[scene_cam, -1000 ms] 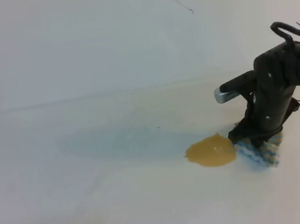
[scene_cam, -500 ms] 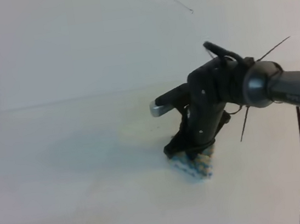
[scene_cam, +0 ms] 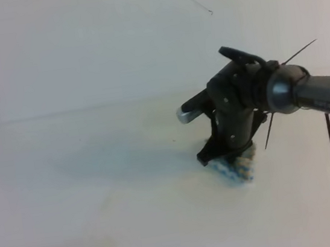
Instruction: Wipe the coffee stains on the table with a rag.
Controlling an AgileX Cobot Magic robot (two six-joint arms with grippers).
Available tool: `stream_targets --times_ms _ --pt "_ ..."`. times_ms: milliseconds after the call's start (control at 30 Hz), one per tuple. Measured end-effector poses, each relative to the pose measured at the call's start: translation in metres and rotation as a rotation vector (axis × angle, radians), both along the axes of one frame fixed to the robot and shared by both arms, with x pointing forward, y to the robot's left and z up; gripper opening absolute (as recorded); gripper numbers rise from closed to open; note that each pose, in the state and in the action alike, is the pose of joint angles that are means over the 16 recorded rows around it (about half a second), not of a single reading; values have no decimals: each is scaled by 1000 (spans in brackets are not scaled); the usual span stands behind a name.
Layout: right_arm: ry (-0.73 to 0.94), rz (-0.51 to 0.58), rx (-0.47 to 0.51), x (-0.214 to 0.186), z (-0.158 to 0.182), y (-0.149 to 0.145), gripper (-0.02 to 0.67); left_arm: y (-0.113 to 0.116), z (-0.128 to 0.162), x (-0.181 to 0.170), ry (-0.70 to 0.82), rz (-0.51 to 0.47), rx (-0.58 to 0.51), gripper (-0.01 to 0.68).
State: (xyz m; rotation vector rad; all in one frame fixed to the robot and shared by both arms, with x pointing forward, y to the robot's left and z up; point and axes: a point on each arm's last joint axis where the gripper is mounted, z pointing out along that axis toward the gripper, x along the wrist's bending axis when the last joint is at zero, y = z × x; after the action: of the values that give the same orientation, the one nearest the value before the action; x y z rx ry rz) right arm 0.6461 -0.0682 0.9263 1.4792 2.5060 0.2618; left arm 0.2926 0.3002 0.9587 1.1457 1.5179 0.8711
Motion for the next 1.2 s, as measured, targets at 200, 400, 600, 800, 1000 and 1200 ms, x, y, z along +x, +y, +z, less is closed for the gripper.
stream_targets --times_ms 200,400,600,800,1000,1200 --pt "-6 -100 -10 21 1 -41 -4 0 0 0 0 0 0 -1" --pt "-2 -118 60 25 0 -44 -4 0 0 0 0 0 0 -1" --pt "1 -24 136 6 -2 3 -4 0 0 0 0 0 1 -1" --pt "8 111 191 -31 -2 64 -4 0 0 0 0 -1 2 -1" --pt "-39 184 248 -63 19 103 -4 0 0 0 0 -1 2 -1" --pt "-160 223 253 -78 74 104 -4 0 0 0 0 0 2 -1"
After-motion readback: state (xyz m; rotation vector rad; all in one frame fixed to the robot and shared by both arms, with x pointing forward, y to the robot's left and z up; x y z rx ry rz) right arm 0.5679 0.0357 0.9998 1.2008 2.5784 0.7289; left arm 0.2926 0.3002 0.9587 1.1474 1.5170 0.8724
